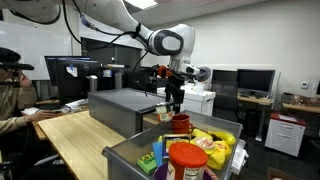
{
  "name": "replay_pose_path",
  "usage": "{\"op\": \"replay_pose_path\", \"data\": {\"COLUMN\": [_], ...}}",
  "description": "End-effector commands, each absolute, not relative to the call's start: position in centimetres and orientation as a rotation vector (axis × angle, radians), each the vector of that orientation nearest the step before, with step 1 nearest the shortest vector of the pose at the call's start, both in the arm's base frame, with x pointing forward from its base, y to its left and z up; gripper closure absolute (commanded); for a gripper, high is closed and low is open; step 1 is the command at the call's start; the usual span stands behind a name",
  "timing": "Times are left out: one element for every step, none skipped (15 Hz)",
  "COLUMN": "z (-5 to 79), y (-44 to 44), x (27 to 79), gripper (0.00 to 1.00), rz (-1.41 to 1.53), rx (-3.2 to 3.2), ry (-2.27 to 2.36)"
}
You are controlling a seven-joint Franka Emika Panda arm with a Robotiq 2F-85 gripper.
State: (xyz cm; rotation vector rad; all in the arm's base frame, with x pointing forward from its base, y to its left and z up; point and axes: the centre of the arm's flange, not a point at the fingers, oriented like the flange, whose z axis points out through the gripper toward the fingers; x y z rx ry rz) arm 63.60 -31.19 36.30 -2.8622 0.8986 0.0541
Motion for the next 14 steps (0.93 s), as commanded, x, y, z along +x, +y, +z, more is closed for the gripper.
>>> {"op": "replay_pose_path", "data": {"z": [34.9,34.4,34.2,34.0,33.9,33.9,33.8,33.8,33.8,33.7,33.7,33.8,33.8,34.0], "y": [-30.0,-29.4,-29.2,-28.9,-28.5,-28.0,-27.7,-27.3,-26.8,-26.5,-26.2,-25.9,-25.6,-25.4], "x": [62.3,62.1,62.0,61.9,61.9,61.7,61.6,61.3,61.0,60.7,60.3,59.7,59.3,58.7], "gripper": [0.0,0.0,0.0,0.0,0.0,0.0,0.0,0.0,0.0,0.0,0.0,0.0,0.0,0.0], "rz": [0.054,0.054,0.053,0.042,0.032,0.023,0.014,-0.002,-0.018,-0.03,-0.041,-0.058,-0.074,-0.081], "rx": [-2.898,-2.913,-2.92,-2.929,-2.937,-2.952,-2.958,-2.973,-2.982,-2.989,-2.996,-3.006,-3.01,-3.008], "ry": [0.93,0.925,0.922,0.919,0.914,0.911,0.914,0.913,0.913,0.918,0.914,0.892,0.895,0.902]}}
